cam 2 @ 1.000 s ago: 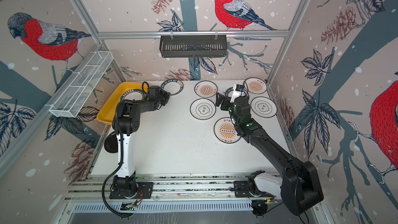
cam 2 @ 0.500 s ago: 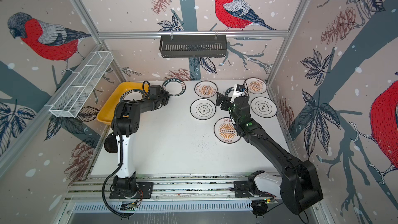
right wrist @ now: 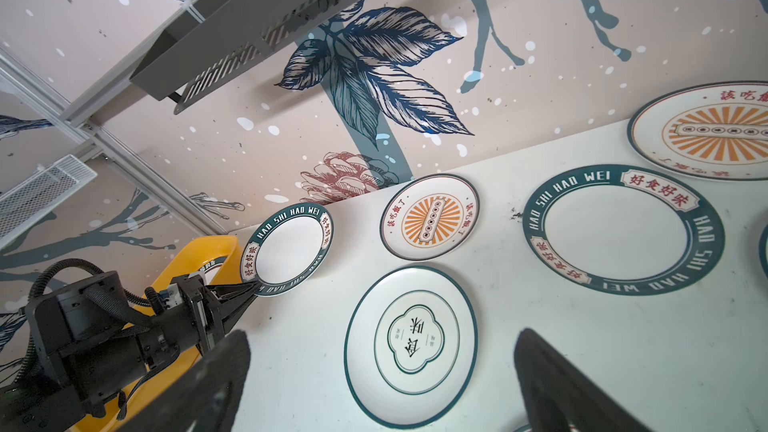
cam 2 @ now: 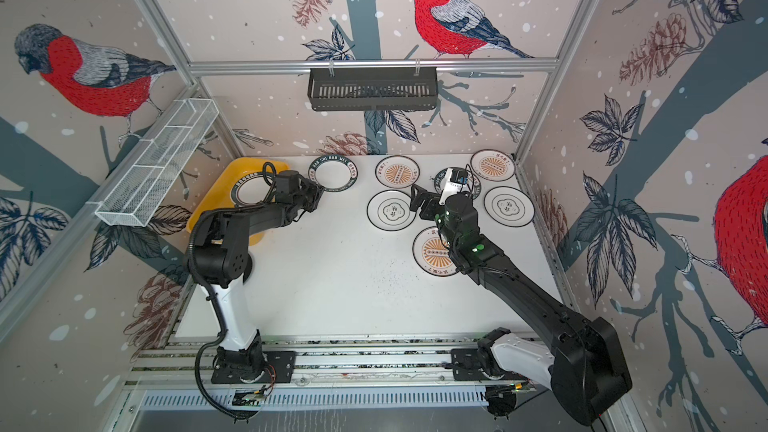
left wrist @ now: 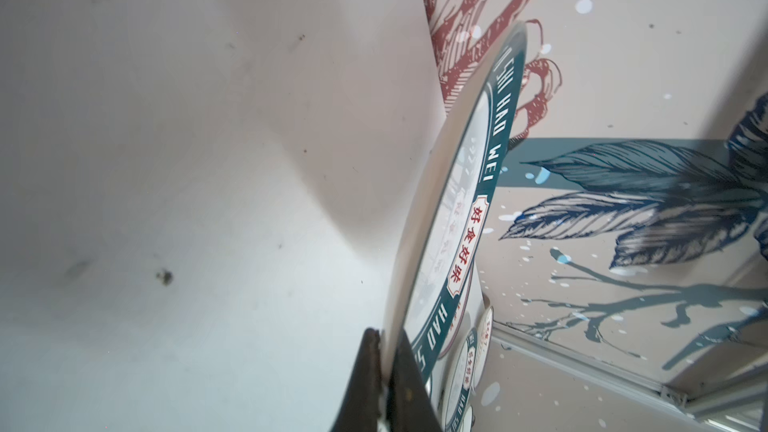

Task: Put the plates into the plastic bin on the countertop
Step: 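Lift the HAO SHI HAO WEI plate with the left gripper over the yellow bin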

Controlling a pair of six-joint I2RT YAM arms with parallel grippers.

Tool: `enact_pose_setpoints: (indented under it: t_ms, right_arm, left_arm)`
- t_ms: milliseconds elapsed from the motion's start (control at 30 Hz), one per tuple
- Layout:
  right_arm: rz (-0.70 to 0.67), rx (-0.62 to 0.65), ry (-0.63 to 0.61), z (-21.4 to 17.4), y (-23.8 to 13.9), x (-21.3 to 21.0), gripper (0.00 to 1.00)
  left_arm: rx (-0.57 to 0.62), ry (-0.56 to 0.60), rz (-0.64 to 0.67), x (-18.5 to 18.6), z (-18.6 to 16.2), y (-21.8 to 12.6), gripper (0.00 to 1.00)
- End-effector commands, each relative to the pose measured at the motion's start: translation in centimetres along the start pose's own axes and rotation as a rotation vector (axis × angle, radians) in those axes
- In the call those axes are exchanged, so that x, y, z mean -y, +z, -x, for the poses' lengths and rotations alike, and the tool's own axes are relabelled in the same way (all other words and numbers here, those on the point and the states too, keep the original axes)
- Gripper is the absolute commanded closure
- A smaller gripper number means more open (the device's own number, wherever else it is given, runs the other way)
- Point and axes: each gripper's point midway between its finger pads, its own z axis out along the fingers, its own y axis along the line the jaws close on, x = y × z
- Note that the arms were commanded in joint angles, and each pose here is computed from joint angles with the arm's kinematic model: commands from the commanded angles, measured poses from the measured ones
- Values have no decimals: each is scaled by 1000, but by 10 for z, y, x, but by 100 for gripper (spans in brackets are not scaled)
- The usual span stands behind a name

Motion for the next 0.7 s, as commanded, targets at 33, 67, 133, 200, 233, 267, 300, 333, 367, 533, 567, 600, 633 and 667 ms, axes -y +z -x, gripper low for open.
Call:
enact_pose_setpoints:
  t_ms: [33, 67, 133, 200, 233, 267, 300, 333, 367, 533, 567, 600, 633, 667]
  right_arm:
    - [-19, 20, 0, 1, -6, -6, 0]
    - [-18, 22, -4, 0, -7, -9, 1]
    - [-14, 29, -5, 0, -9, -14, 0]
    - [-15, 36, -8, 2, -11, -19, 0]
    - [-16, 41, -10, 3, -12, -22, 1]
    - [-17, 47, -11, 3, -14, -24, 1]
    - [-20, 50, -11, 3, -15, -25, 0]
    - [-22, 51, -8, 2, -15, -27, 0]
    - [-21, 51, -7, 1, -16, -28, 1]
    - [-19, 39, -2, -6, -12, -35, 1]
    - [-17, 39, -3, -6, -11, -37, 1]
    - [-13, 39, -3, -6, -10, -40, 1]
    - [-10, 39, -5, -6, -8, -43, 0]
    - [-6, 40, -7, -7, -7, -45, 1]
  left_arm:
    - [11, 6, -164, 32, 9, -29, 100]
    - [13, -4, -183, 33, 13, -36, 100]
    - [5, -27, -201, 28, 14, -48, 100]
    - [6, -39, -216, 26, 16, -59, 100]
    - [12, -43, -220, 25, 18, -65, 100]
    - [18, -47, -221, 23, 22, -71, 100]
    - [24, -47, -222, 21, 25, -76, 100]
    - [34, -48, -219, 19, 29, -82, 100]
    - [47, -49, -214, 15, 34, -88, 100]
    - [99, -75, -201, -2, 60, -113, 100]
    - [114, -75, -199, -4, 66, -118, 100]
    - [127, -79, -196, -6, 71, -123, 100]
    - [141, -80, -194, -8, 78, -128, 100]
    - [155, -82, -190, -11, 84, -132, 100]
